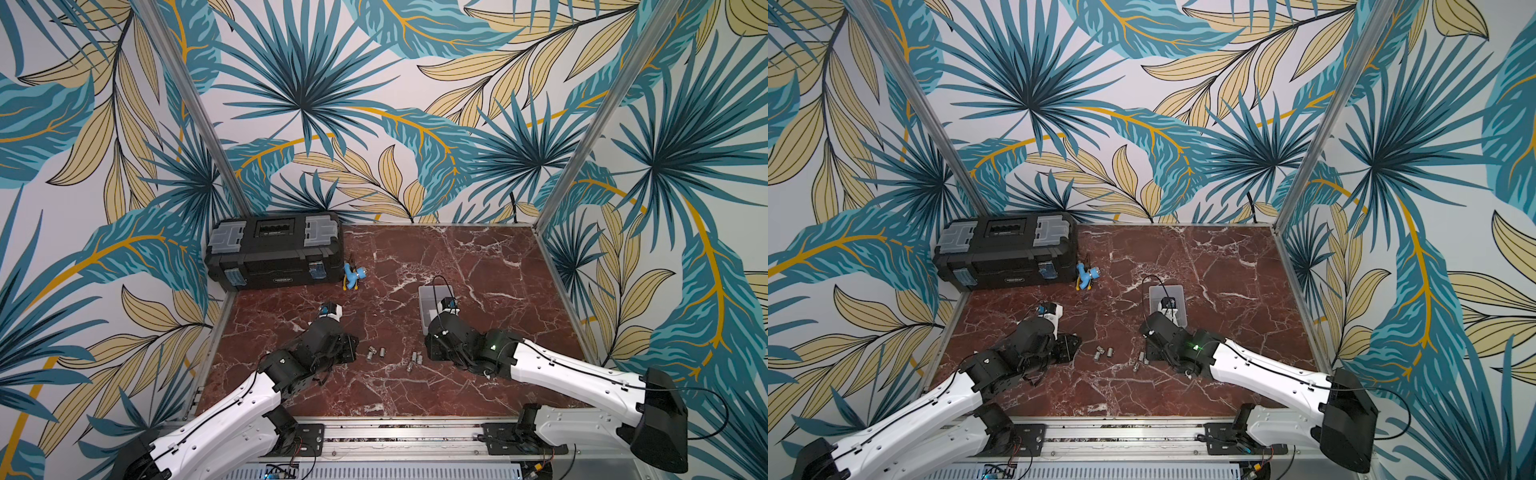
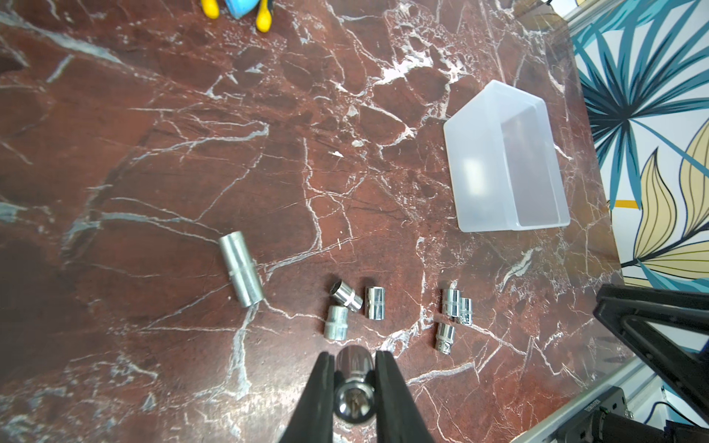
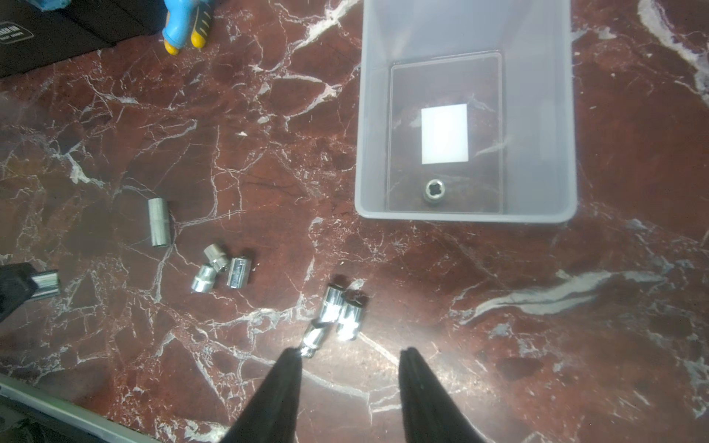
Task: Put the socket on the desktop into the storage box
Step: Place the socket head in the storage box.
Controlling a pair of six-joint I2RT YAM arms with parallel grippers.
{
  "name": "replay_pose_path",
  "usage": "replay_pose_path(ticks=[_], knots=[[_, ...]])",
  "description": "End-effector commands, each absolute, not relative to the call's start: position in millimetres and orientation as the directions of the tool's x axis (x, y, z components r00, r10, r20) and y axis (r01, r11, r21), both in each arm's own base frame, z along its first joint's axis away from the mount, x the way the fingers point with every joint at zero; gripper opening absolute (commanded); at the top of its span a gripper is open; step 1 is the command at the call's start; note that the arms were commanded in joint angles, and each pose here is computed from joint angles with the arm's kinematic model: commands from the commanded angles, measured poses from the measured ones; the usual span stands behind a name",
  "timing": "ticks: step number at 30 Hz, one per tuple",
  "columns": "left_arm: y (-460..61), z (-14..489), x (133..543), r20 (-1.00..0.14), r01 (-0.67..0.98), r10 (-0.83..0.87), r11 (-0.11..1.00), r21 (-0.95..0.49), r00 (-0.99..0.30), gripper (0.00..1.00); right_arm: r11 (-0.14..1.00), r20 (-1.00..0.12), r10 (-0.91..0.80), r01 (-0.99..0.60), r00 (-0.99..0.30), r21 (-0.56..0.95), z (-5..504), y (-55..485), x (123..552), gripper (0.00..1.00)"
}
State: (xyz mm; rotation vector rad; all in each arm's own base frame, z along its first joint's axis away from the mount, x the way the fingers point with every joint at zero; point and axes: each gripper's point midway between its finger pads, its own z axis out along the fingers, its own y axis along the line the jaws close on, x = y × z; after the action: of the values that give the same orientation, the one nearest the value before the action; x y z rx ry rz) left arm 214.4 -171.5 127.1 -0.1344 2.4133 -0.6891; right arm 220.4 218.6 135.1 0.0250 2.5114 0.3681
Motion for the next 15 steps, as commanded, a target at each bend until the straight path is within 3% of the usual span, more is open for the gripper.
replay_pose_path(ticks=[1,6,15], knots=[[-181,144,222,-0.577,0.117,-0.253,0.842,-0.527,-0.777,0.0,0.967,-0.572,0.121,-0.034,-0.811,0.253,136,205,217,0.46],[-191,149,227,-0.58,0.142,-0.226,0.842,-0.52,-0.783,0.0,0.971,-0.603,0.134,-0.019,-0.786,0.24,137,190,215,0.46],[-200,154,234,-0.594,0.16,-0.211,0.845,-0.51,-0.776,0.0,0.976,-0.631,0.122,-0.024,-0.766,0.218,147,186,221,0.26]])
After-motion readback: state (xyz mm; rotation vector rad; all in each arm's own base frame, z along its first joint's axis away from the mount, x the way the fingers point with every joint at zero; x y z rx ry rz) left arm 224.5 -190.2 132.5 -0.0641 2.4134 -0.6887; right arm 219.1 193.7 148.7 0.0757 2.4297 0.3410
